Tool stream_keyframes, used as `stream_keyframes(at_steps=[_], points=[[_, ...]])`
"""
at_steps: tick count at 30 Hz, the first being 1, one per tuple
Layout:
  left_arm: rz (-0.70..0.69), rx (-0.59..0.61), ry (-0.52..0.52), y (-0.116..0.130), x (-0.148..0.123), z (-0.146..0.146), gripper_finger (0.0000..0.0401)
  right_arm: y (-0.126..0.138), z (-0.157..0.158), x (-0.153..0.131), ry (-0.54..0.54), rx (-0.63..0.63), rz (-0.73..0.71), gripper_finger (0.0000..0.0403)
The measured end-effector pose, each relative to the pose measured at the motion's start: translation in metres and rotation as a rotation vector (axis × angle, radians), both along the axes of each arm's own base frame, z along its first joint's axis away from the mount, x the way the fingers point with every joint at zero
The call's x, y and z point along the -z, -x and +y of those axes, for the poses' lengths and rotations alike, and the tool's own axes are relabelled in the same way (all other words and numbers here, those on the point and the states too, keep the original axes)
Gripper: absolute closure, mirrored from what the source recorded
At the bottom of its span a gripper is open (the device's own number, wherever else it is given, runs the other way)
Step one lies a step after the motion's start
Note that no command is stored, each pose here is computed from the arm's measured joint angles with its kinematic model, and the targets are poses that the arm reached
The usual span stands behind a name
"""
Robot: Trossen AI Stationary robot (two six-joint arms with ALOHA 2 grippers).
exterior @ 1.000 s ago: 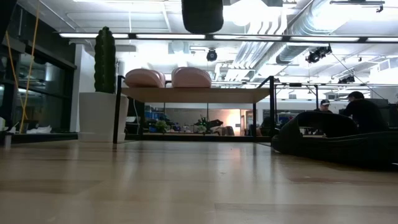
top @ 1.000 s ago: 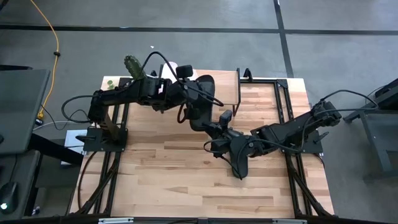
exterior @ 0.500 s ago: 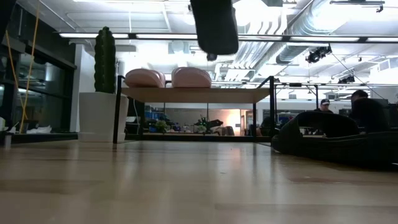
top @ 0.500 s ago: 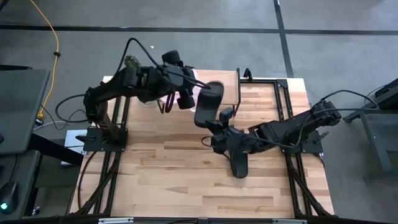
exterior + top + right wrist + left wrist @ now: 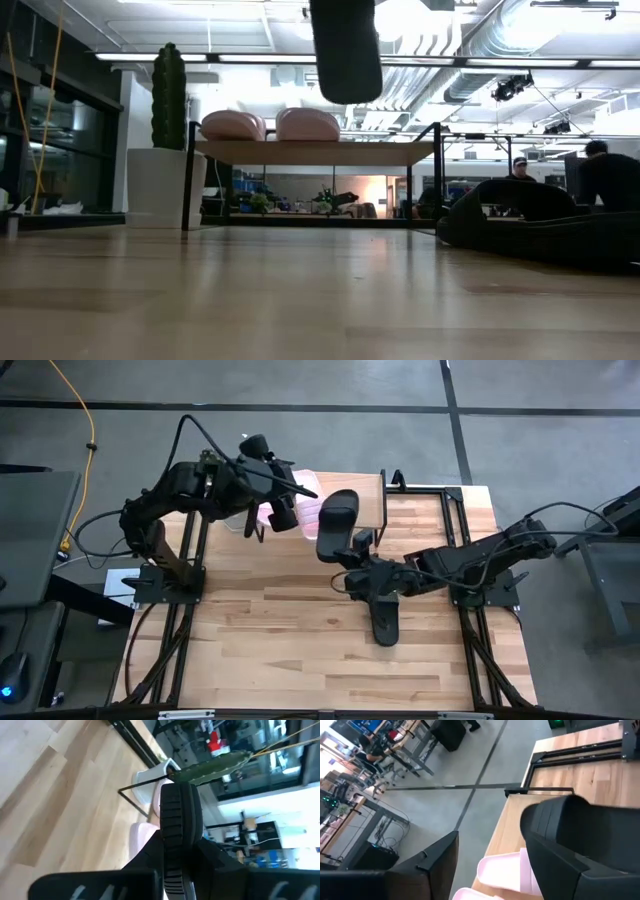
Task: Pick and place slides into the shelf
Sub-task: Put the left black slipper on the shelf
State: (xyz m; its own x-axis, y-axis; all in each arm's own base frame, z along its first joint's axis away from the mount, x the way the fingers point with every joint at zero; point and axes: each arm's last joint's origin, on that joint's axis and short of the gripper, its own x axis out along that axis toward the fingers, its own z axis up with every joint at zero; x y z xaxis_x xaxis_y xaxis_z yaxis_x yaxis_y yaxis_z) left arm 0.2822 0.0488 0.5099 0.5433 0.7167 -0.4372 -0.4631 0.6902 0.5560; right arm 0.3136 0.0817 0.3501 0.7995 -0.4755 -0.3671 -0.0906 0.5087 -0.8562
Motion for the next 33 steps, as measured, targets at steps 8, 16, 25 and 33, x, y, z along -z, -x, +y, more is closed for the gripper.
stream_keyframes(at_steps=[8, 16, 25, 33], points=[[-0.002, 0.003, 0.026, 0.004, 0.000, -0.001, 0.0183, 0.037, -0.019, 0.016, 0.002, -0.007, -0.097, 0.0373], [-0.010, 0.011, 0.031, 0.002, 0.000, -0.001, 0.0187, 0.069, -0.040, 0.032, 0.048, -0.059, -0.197, 0.0373], [-0.015, 0.031, 0.048, 0.001, 0.000, -0.001, 0.0187, 0.075, -0.065, 0.043, 0.049, -0.048, -0.167, 0.0373], [-0.006, 0.030, 0.050, 0.002, 0.001, -0.001, 0.0188, 0.074, -0.084, 0.048, -0.007, -0.040, -0.140, 0.0373]])
